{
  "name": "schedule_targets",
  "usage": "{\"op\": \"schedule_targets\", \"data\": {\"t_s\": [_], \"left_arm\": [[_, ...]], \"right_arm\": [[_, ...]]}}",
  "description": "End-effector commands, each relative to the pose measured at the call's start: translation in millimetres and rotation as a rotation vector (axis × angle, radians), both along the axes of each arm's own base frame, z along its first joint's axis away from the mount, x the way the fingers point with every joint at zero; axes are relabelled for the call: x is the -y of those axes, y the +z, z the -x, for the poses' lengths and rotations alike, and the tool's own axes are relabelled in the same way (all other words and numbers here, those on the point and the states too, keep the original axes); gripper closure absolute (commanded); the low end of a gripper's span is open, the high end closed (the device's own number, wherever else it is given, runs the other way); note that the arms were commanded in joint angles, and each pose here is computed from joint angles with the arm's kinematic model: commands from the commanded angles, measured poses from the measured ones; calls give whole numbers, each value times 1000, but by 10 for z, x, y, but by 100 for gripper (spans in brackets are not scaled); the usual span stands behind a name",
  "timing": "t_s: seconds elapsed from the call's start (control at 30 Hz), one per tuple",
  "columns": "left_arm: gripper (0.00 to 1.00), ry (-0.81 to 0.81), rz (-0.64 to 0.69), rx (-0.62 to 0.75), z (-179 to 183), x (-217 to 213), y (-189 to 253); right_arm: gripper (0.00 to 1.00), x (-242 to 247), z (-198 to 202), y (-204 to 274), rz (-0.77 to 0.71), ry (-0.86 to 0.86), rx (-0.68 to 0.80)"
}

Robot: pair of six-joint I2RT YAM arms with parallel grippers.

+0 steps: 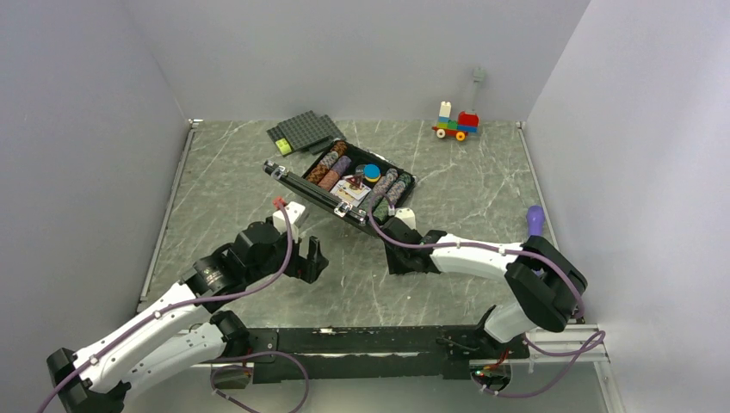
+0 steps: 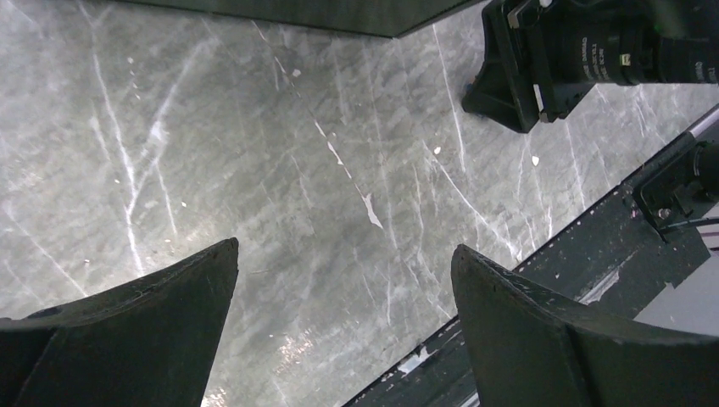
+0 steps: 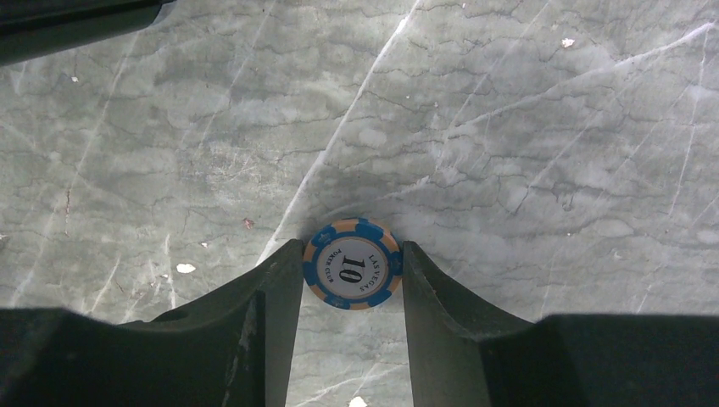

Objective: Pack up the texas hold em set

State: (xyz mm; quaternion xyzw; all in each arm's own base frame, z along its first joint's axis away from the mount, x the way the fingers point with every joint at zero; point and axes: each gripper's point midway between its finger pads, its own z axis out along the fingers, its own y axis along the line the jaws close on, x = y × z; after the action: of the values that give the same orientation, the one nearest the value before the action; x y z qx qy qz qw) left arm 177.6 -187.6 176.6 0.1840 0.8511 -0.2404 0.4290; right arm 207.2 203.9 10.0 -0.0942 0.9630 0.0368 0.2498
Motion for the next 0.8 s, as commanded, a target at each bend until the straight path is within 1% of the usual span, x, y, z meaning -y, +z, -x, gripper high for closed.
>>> {"op": "schedule_targets", "data": {"t_s": [0.0, 0.03, 0.1, 0.17, 0.23, 0.3, 0.47, 0.67, 0.77], "left_arm": [[1, -24, 91, -41, 46, 157, -64], [1, -24, 114, -48, 47, 192, -66], [1, -23, 151, -79, 75, 243, -172], [1, -20, 215, -105, 99, 316, -221], [1, -22, 269, -127, 122, 388, -273], [1, -14, 295, -144, 128, 431, -314], [1, 1, 327, -166, 125, 537, -347], [1, 2, 325, -196, 113, 635, -394], [1, -4, 341, -203, 113, 677, -386]], "right_arm": [[65, 307, 544, -339, 91, 10, -213], [68, 290, 538, -332, 77, 11, -206], [79, 243, 530, -311, 42, 15, -194], [87, 192, 500, -269, 6, 15, -169], [94, 158, 474, -239, -19, 19, -150], [100, 130, 447, -204, -44, 20, -128], [100, 88, 395, -99, -98, 29, -68], [100, 101, 356, 20, -133, 26, -13], [100, 66, 329, 133, -174, 46, 32]]}}
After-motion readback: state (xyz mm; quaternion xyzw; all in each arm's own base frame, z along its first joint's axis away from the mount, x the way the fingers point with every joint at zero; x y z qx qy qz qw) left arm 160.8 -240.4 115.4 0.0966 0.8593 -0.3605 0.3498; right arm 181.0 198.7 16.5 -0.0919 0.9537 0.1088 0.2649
